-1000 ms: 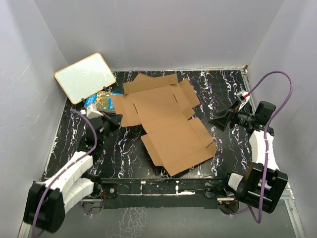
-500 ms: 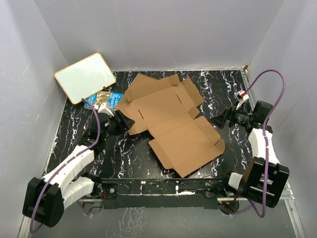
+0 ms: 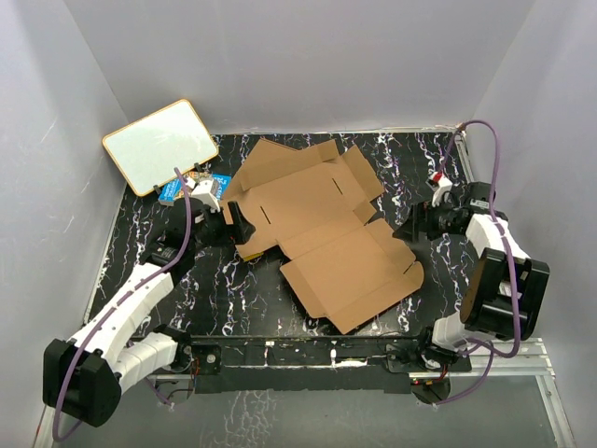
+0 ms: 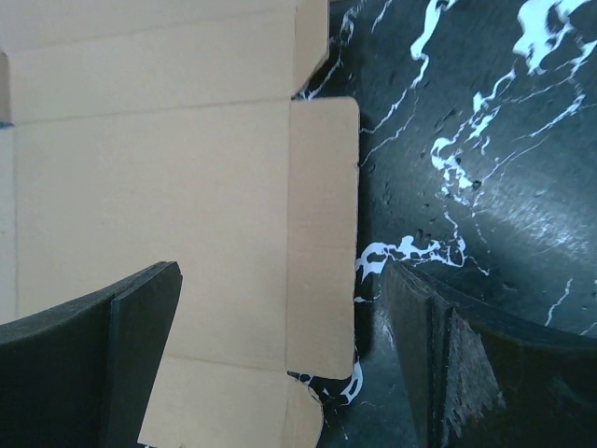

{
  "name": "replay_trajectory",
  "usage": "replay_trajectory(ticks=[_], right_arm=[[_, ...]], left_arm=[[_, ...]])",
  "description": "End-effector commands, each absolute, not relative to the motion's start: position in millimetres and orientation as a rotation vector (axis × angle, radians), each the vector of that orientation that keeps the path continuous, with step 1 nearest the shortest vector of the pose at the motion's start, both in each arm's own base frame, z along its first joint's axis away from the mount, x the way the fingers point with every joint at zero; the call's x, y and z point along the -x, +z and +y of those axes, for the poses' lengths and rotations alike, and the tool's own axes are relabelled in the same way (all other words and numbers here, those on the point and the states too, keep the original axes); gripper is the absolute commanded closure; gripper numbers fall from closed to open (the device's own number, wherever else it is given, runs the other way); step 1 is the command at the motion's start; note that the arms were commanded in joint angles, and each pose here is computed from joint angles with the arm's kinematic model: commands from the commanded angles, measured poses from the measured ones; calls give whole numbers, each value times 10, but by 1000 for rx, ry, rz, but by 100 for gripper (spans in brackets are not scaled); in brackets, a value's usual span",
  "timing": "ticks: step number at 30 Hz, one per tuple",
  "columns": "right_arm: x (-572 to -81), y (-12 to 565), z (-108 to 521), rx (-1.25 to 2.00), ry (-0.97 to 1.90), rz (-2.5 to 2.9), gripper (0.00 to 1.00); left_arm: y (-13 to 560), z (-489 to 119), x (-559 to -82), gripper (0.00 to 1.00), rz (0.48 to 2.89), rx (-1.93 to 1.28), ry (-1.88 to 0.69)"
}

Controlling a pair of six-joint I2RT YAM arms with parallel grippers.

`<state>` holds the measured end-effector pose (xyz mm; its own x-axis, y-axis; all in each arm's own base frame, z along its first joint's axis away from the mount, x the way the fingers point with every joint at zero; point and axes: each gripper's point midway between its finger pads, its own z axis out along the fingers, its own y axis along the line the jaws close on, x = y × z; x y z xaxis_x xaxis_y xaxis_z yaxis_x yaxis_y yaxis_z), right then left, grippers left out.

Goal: Fold the paper box

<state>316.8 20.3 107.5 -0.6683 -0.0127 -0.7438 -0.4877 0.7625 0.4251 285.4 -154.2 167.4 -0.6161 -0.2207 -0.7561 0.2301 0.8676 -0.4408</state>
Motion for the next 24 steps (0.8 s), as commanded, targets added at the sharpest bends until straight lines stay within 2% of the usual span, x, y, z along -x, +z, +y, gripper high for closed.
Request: replay_trajectory(ticks=[1,9,17,24], right_arm=[[-3270,951,216,489,682,2264,2],[-3418,640,79,474,566,2418,15],[-3363,495,132,468,644,2461,29],[-3331,444,170,467,693,2478,47]], left_arm=[[1711,-1495,-2793,21,2140,-92,-600],[1740,-1621,-2775,21,2126,-113,-690],[1748,-1747,-2627,21,2097,-168,-806],[1607,-1948,-2354,22,2175,-252,-992]])
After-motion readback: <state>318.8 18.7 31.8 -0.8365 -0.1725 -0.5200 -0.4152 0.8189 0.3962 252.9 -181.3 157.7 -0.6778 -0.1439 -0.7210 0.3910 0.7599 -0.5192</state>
